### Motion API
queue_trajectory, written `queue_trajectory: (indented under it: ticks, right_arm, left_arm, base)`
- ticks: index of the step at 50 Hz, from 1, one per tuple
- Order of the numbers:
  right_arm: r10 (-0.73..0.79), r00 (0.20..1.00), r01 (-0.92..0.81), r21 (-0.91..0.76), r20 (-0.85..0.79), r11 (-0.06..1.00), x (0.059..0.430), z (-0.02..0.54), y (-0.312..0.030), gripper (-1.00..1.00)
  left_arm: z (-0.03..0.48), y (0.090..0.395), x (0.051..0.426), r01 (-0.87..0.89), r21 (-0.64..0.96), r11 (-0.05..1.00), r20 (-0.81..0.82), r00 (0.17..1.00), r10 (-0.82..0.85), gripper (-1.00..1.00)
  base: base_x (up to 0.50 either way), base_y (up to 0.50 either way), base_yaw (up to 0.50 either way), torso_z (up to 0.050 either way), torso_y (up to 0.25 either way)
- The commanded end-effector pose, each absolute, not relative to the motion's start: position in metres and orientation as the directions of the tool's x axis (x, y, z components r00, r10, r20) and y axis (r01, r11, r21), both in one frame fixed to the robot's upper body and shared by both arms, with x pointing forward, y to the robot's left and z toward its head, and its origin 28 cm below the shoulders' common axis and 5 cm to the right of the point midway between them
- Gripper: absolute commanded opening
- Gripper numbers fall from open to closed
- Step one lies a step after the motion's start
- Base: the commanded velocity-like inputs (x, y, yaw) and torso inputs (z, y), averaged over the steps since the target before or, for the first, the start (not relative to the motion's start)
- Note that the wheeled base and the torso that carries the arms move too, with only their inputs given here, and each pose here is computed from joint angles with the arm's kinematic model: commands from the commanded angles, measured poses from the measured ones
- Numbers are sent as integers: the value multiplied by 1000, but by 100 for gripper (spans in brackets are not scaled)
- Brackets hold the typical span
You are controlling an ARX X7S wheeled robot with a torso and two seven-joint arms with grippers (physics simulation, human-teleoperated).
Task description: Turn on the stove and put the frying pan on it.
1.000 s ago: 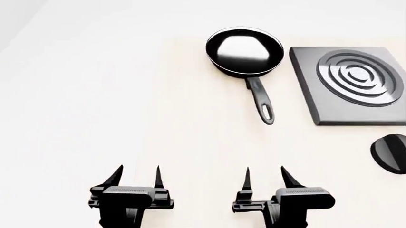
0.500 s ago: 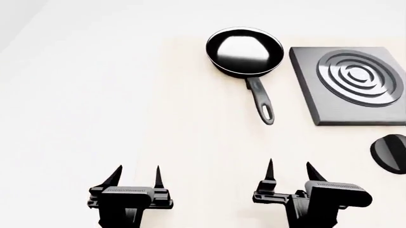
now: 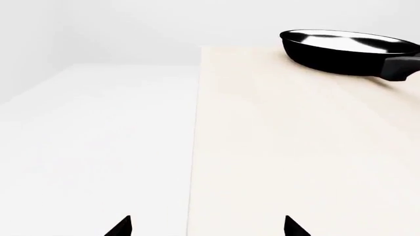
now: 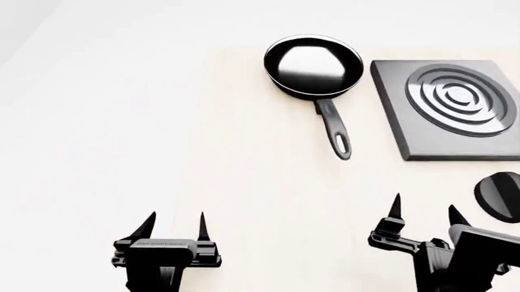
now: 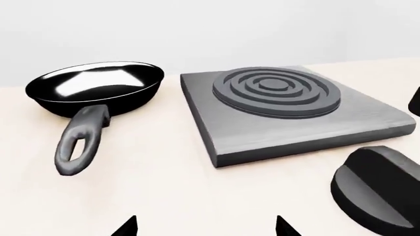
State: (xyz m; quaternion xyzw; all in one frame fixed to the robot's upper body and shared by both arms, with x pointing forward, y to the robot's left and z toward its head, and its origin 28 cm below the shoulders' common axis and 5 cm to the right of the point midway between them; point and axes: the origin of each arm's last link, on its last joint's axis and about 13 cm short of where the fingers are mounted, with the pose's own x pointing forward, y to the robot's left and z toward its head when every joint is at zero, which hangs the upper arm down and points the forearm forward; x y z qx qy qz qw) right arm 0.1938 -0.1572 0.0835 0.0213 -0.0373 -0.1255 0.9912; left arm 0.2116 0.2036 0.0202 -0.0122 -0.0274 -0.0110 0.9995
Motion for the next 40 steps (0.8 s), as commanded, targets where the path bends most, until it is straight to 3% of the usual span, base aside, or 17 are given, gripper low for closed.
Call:
queue_trajectory:
  ticks: [1, 40]
  right_arm:
    - [-331, 941, 327, 59, 72, 943, 191, 88, -176, 100]
    - [-544, 839, 540, 79, 33, 838, 194, 85, -230, 100]
  left_arm:
    - [12, 207, 210, -8, 1, 1000, 0, 1000, 8, 100]
    - [11, 206, 210, -9, -2, 1000, 0, 1000, 9, 100]
  base:
    - [0, 0, 0, 0, 0]
    - [0, 0, 0, -1, -1]
